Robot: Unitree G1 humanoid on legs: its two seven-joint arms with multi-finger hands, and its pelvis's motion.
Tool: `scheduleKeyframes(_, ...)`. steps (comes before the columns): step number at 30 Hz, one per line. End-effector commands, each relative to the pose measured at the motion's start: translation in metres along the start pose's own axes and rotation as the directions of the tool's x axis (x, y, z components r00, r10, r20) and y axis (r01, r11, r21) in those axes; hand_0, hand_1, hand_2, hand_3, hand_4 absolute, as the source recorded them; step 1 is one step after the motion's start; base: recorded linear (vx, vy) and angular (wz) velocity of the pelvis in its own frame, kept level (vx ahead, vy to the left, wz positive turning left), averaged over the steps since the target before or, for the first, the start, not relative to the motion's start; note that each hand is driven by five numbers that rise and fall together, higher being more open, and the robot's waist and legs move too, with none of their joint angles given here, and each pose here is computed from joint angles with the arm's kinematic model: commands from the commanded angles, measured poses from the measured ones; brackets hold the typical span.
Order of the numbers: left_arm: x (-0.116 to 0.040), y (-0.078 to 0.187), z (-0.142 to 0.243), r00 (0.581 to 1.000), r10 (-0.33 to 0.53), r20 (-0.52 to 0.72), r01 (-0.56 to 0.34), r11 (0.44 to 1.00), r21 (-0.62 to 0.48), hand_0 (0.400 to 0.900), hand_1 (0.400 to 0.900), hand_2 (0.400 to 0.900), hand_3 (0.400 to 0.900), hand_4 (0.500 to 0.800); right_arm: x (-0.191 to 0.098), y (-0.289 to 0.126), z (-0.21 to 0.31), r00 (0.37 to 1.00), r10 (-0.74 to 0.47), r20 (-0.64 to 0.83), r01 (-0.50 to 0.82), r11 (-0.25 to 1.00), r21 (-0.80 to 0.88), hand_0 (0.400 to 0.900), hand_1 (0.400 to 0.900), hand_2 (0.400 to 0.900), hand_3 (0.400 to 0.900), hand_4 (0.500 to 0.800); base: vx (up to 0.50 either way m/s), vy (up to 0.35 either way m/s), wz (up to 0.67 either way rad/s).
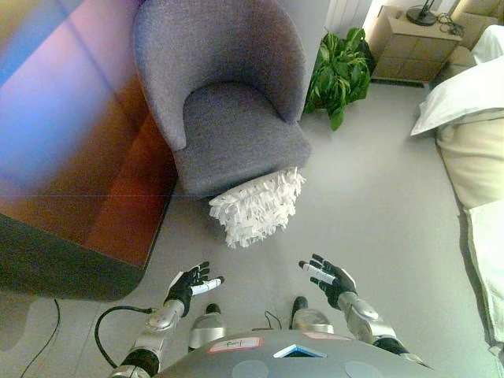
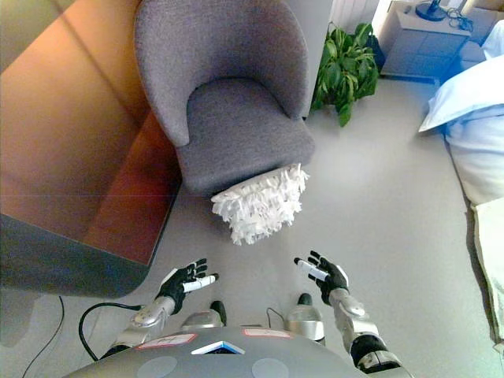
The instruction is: Pick up the pillow and put it on the sofa.
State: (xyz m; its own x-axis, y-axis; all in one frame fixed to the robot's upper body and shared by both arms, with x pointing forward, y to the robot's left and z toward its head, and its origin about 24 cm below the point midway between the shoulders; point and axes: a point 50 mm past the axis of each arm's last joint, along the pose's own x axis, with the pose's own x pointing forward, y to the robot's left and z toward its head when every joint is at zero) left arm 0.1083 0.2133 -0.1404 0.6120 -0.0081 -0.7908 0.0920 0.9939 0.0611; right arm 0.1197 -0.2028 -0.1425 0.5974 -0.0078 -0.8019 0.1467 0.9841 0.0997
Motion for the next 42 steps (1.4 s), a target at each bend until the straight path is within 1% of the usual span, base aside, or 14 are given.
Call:
scheduleKeyframes(1,0.010,0.011,0.045,0.985,0.031,0.170,-0.036,0.999,0.028,0.900,0.900,0.900,0.900,0.800,0.006,0.008,0.037,0.988,0.050,0.148,-0.042,0.997,-0.060,0.900,0.900,0.900,0.900,0.800,-0.006,-0.010,0.07)
scheduleKeyframes(14,0.009,0.008,0.049,0.981,-0.030,0.190,0.020,0.998,0.057,0.900,0.900,0.900,0.900,0.800,0.006,0.010,0.045,0.983,0.051,0.177,-0.042,0.998,-0.055,0.900,0.900,0.900,0.900,0.800,0.002,-0.015,-0.01)
scheduleKeyframes(26,0.007,0.009,0.048,0.979,-0.007,0.205,0.011,1.000,-0.018,0.900,0.900,0.900,0.900,0.800,0.006,0.007,0.047,0.982,0.058,0.182,-0.048,0.997,-0.058,0.900,0.900,0.900,0.900,0.800,0.018,-0.064,-0.01)
scheduleKeyframes(32,0.009,0.008,0.055,0.971,0.021,0.238,0.007,0.993,-0.116,0.900,0.900,0.900,0.900,0.800,0.006,0.004,0.062,0.974,0.070,0.215,-0.053,0.995,-0.081,0.900,0.900,0.900,0.900,0.800,-0.029,-0.105,-0.01)
scheduleKeyframes(36,0.009,0.006,0.058,0.968,-0.004,0.250,0.037,0.991,-0.126,0.900,0.900,0.900,0.900,0.800,0.004,0.002,0.070,0.969,0.071,0.236,-0.049,0.994,-0.095,0.900,0.900,0.900,0.900,0.800,-0.044,-0.119,0.01)
scheduleKeyframes(42,0.006,0.011,0.056,0.968,0.012,0.251,0.039,0.979,-0.199,0.900,0.900,0.900,0.900,0.800,0.001,-0.009,0.060,0.976,0.054,0.210,-0.035,0.995,-0.095,0.900,0.900,0.900,0.900,0.800,0.144,-0.003,0.01)
